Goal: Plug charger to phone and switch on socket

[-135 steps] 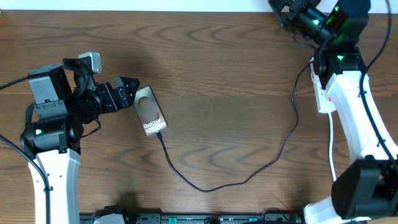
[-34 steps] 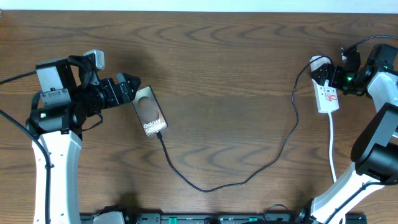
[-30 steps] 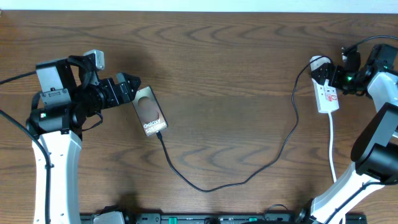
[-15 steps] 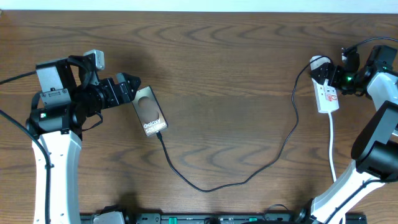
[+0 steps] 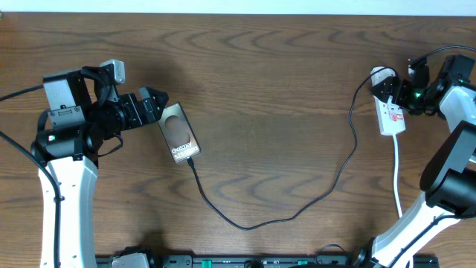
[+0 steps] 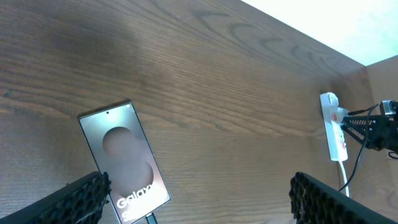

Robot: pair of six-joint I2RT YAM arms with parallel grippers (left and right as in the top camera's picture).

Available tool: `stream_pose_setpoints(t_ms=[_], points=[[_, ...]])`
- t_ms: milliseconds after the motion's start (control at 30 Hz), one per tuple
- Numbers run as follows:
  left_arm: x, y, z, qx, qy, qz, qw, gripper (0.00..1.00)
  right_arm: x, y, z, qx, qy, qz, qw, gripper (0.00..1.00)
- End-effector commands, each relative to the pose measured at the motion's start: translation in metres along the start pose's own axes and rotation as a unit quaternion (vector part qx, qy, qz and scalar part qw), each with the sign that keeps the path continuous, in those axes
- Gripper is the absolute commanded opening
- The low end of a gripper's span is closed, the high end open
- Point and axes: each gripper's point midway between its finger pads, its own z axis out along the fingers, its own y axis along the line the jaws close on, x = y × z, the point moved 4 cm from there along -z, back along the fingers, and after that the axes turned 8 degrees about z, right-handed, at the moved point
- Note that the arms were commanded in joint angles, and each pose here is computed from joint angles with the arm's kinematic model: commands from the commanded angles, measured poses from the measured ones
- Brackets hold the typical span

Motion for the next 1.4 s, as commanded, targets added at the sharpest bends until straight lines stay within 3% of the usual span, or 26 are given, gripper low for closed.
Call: stream_pose_setpoints(t_ms=[0,367,800,1367], points=[[-0.003,-0.003,-0.002,0.008,-0.005,0.004,1.000,0.94,0.018,0.002,0.020,-0.016,0.037,0.017,0.999,0.88],[-0.003,-0.003,-0.002,0.008,-0.005,0.004,1.000,0.94,0.014,-0.009,0.013,0.041,0.028,0.012,0.999,0.88],[-0.003,-0.003,-0.002,0.008,-0.005,0.004,1.000,0.94,-0.017,0.000,-0.036,0.065,-0.049,-0.012,0.997,0.91],[-0.003,-0.003,-0.002,0.008,-0.005,0.004,1.000,0.94,-0.014,-0.002,-0.017,0.057,-0.037,-0.010,0.998,0.95]])
